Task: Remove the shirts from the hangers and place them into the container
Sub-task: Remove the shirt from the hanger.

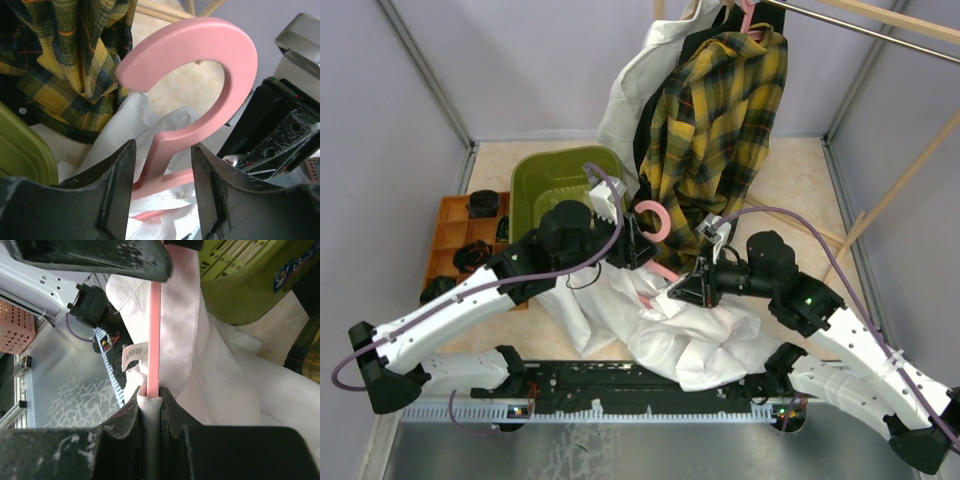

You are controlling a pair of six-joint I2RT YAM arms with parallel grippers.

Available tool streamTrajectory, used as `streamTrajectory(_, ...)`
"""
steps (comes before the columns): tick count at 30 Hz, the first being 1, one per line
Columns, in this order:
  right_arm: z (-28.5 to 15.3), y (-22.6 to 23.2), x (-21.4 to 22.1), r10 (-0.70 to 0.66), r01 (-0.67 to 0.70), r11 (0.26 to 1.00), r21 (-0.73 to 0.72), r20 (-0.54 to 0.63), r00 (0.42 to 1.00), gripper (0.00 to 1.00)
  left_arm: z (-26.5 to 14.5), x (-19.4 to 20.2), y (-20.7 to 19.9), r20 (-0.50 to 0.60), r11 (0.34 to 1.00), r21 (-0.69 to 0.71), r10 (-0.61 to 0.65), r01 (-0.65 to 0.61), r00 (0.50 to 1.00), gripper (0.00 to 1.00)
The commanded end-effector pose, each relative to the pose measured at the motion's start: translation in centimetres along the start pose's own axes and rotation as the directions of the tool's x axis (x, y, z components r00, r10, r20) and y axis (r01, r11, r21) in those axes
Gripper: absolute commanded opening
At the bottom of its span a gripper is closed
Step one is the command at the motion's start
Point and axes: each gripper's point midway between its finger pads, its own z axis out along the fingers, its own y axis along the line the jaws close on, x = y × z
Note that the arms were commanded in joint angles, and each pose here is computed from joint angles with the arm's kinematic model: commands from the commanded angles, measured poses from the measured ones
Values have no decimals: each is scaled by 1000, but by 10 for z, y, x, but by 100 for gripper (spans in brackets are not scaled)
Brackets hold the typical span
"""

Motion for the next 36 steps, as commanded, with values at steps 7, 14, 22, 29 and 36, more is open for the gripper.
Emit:
streamTrajectory(7, -12, 23, -41, -102, 107, 994, -33, 123, 987, 0, -1, 3, 8, -51, 993, -66, 92, -96, 994, 13)
streamTrajectory(14, -30, 8, -40, -152, 144, 984, 102, 85, 985, 59, -20, -8, 18, 14, 990, -123, 75, -72, 997, 0)
streamTrajectory(22, -26, 7, -26, -148, 146, 987, 74, 19, 989, 19, -33, -14, 24, 62, 987, -155, 55, -45, 997, 0)
streamTrajectory(29, -53, -39, -56, -141, 52, 915, 400, 197, 970, 0, -49, -15, 46, 95, 962, -272, 14, 13, 995, 0)
streamTrajectory(36, -61, -15, -49, -191, 124, 950, 286, 220, 957, 0, -79, -19, 77, 166, 904, -420, -3, 74, 986, 0)
